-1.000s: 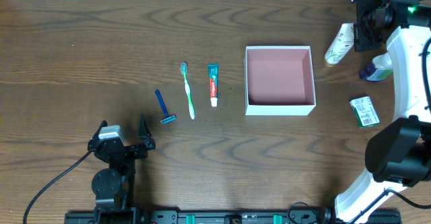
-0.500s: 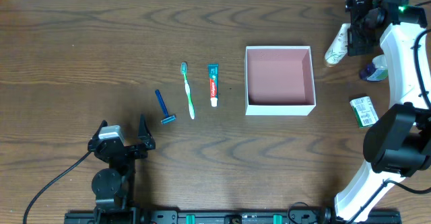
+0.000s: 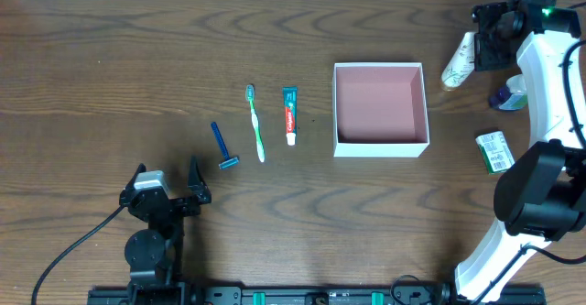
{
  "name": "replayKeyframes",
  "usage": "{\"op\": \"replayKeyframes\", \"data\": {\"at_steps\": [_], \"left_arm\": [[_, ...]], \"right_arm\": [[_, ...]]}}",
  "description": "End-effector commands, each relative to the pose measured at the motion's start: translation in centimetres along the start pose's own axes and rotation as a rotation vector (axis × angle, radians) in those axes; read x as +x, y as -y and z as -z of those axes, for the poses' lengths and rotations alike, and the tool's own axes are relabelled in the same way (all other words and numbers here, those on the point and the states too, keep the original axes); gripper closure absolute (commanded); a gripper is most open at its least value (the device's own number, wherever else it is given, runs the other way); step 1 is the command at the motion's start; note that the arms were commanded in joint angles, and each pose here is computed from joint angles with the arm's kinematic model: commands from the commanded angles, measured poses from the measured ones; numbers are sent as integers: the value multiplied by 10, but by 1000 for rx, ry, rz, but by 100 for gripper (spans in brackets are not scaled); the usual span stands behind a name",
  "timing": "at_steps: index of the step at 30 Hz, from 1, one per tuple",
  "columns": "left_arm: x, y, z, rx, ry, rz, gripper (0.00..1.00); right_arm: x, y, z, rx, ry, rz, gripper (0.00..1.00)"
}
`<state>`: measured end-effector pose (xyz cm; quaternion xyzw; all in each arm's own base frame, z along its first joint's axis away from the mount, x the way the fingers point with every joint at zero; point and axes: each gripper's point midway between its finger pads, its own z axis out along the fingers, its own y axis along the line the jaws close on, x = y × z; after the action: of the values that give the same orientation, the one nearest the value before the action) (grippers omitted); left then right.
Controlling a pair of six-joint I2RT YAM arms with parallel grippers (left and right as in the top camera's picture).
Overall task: Pack container
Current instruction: 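Lift the Pantene tube with the right gripper toward the box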
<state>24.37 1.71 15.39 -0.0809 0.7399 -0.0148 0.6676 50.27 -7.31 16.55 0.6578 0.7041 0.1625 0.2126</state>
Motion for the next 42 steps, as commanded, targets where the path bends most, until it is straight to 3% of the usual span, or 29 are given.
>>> {"op": "replayKeyframes", "data": {"at_steps": [1, 3, 8, 16, 25, 42], "left_arm": [[18, -5, -2, -22, -48, -17, 2], [18, -5, -2, -22, -48, -17, 2], [18, -5, -2, -22, -48, -17, 2], [18, -5, -2, -22, -48, -17, 2], [18, -5, -2, -22, -48, -17, 2], [18, -5, -2, -22, -48, -17, 2]], "right_arm": [[-7, -1, 4, -1, 24, -13, 31], [-7, 0, 4, 2, 28, -13, 34], [-7, 1, 4, 6, 27, -13, 50], [-8, 4, 4, 21, 25, -15, 60], [-9, 6, 4, 25, 25, -19, 80], [-4, 18, 5, 73, 3, -10, 99]]}}
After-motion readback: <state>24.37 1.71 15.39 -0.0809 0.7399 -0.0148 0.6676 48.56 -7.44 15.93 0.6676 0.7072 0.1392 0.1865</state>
